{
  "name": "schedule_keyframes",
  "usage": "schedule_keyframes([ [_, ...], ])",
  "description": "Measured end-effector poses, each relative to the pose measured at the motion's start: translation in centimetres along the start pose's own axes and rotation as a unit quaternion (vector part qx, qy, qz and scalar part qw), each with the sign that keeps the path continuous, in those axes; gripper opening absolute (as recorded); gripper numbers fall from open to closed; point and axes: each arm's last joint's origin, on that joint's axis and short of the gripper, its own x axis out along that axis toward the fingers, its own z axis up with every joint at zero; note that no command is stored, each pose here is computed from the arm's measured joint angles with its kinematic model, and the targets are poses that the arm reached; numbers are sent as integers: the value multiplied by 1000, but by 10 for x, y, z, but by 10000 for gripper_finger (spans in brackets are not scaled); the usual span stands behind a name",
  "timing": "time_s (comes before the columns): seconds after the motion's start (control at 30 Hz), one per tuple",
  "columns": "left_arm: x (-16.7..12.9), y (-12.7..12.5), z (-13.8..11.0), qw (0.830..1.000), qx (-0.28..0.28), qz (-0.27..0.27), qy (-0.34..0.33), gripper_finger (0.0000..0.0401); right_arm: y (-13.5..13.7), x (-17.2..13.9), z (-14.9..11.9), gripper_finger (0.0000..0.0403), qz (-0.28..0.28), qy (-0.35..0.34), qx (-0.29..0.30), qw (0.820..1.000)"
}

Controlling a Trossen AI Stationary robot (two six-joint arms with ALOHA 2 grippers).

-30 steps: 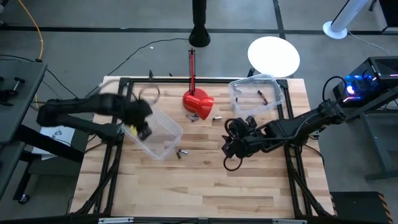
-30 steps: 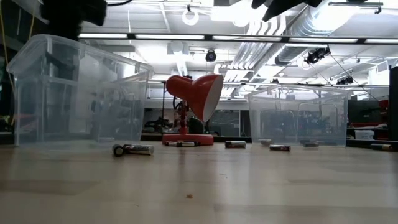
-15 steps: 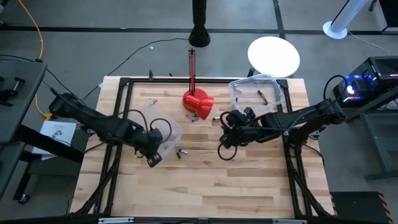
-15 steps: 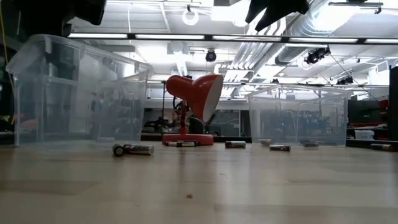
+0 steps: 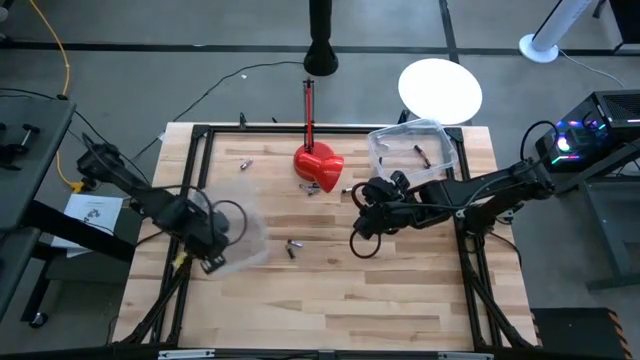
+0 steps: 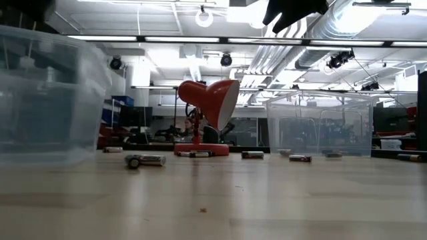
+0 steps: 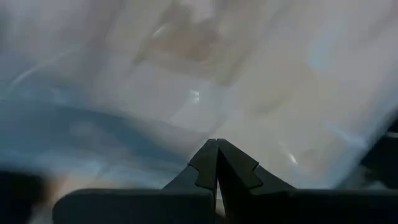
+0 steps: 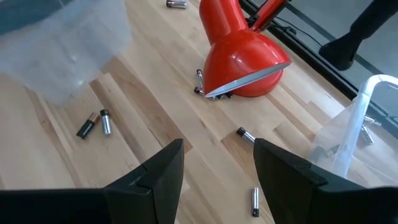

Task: Sort batteries
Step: Adjust the bottom transparent bin, then put the black battery into the top transparent bin

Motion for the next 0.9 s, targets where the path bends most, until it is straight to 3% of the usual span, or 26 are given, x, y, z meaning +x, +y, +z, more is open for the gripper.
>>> schedule_keyframes([
  [0.13,-10,24,-9,998,-43,39,4,0,0,0,0,189,0,-1,0,1000],
  [0.3,-23,36,-12,996,-77,9,-37,0,0,0,1,189,-9,-10,0,1000],
  [0.47,-59,37,-10,982,-72,-50,-166,0,-1,1,1,189,-6,-7,1,1000],
  [0.57,-82,30,-5,955,-29,-100,-279,0,-1,2,4,189,9,-6,10,1000],
  [0.67,-96,10,6,921,50,-143,-359,0,1,4,10,189,26,-18,12,999],
  [0.77,-92,-19,29,905,150,-135,-374,0,4,4,15,189,43,-41,8,998],
  [0.9,-65,-54,72,892,269,-73,-357,1,9,2,20,189,64,-63,5,996],
])
